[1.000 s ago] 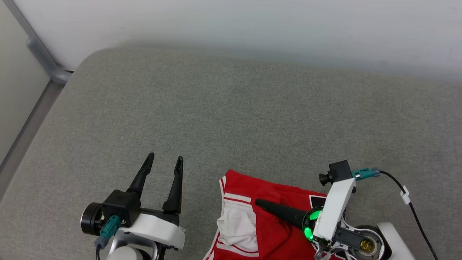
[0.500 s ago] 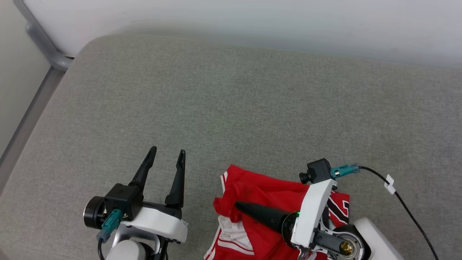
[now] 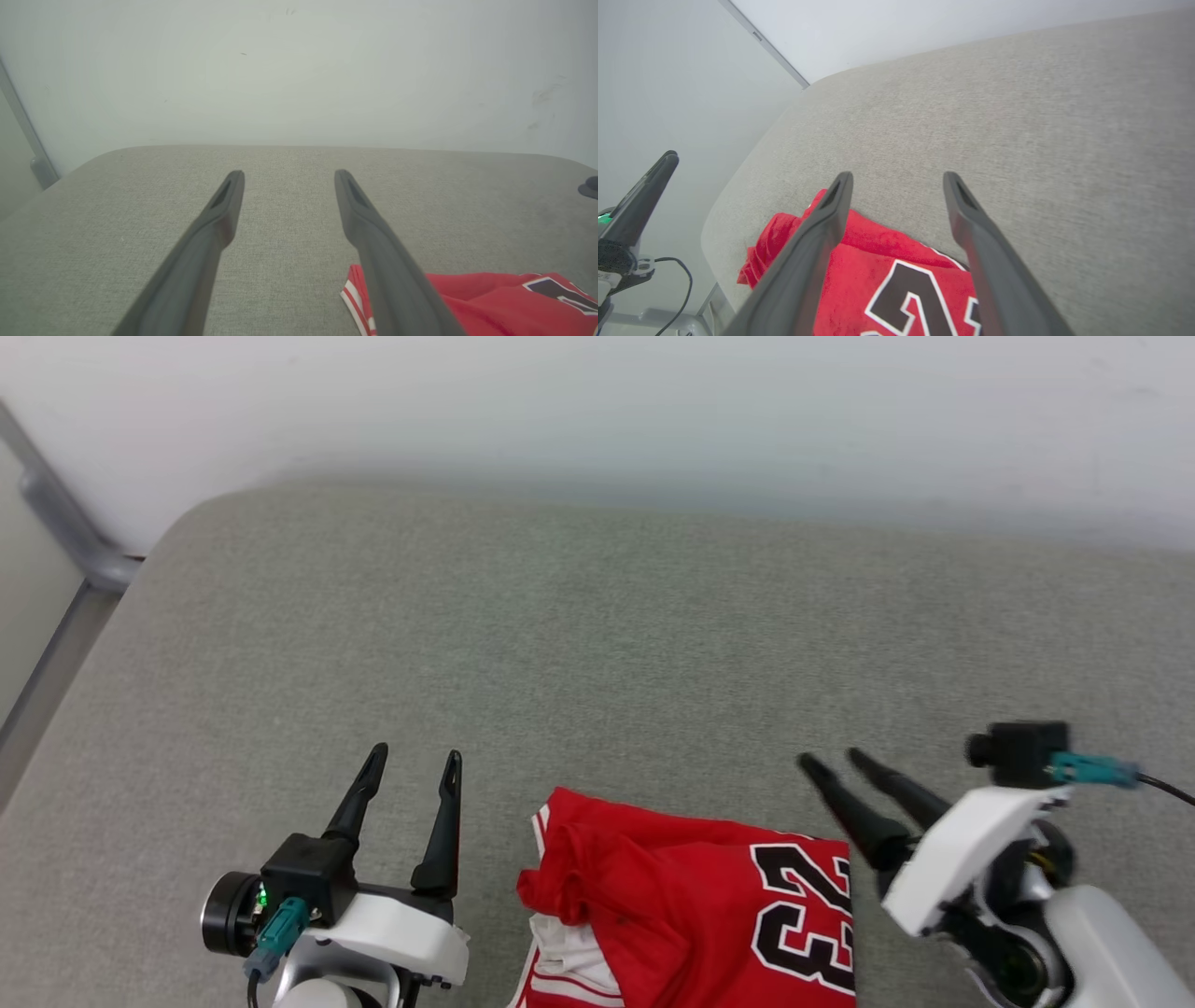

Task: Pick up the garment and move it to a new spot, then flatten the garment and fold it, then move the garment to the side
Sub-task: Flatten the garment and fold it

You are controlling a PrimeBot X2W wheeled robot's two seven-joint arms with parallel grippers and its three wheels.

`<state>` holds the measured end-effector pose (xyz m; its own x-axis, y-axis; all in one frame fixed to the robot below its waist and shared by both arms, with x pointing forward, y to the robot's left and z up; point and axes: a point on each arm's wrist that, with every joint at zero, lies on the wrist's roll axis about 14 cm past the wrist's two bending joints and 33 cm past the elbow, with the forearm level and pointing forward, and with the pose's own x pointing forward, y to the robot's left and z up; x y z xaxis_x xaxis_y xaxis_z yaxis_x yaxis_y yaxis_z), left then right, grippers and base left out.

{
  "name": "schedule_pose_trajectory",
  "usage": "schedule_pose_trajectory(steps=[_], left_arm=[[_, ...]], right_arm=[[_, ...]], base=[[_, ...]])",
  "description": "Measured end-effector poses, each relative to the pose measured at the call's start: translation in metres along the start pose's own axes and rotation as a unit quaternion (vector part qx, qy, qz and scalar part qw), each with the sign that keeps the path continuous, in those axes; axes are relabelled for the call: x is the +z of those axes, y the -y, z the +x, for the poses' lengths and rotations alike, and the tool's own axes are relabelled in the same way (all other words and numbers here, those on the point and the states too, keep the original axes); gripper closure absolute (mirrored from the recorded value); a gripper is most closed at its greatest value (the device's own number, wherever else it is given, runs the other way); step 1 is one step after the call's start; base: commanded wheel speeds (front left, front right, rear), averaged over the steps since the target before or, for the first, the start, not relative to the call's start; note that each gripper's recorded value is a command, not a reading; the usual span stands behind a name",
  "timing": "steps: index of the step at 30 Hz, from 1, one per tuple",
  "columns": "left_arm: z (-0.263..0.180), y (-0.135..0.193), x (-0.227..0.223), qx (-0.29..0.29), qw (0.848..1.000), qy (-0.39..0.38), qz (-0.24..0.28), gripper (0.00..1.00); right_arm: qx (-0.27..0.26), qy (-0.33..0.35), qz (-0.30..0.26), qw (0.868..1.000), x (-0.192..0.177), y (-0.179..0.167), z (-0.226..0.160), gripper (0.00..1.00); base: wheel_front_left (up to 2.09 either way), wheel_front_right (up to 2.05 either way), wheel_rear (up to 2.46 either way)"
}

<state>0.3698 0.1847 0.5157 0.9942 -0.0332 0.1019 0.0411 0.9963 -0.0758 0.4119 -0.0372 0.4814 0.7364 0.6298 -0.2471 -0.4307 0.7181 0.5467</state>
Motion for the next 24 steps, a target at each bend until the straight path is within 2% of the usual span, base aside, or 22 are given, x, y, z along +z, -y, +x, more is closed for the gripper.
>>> schedule_pose_trajectory(steps=[4, 9, 14, 17, 20, 24], left_arm=[[0.002, 0.005, 0.002, -0.009, 1.0, 0.003, 0.002, 0.0], [0.001, 0.008, 0.002, -0.014, 1.0, 0.003, 0.005, 0.0], [-0.004, 0.012, 0.003, -0.019, 1.0, 0.004, 0.008, 0.0], [-0.007, 0.015, 0.004, -0.024, 1.0, 0.005, 0.009, 0.0], [-0.009, 0.017, 0.003, -0.026, 1.0, 0.004, 0.011, 0.0], [-0.013, 0.017, 0.003, -0.025, 1.0, 0.004, 0.013, 0.0]], right_arm=[[-0.086, 0.059, -0.049, 0.993, 0.024, 0.046, -0.032, 0.0], [-0.177, 0.137, -0.114, 0.968, 0.055, 0.081, -0.079, 0.0], [-0.225, 0.196, -0.167, 0.94, 0.071, 0.079, -0.116, 0.0], [-0.237, 0.219, -0.185, 0.928, 0.073, 0.071, -0.132, 0.0], [-0.245, 0.223, -0.198, 0.923, 0.067, 0.065, -0.142, 0.0], [-0.247, 0.223, -0.2, 0.922, 0.058, 0.058, -0.148, 0.0]], base=[[0.0, 0.0, 0.0], [0.0, 0.0, 0.0], [0.0, 0.0, 0.0], [0.0, 0.0, 0.0], [0.0, 0.0, 0.0], [0.0, 0.0, 0.0]])
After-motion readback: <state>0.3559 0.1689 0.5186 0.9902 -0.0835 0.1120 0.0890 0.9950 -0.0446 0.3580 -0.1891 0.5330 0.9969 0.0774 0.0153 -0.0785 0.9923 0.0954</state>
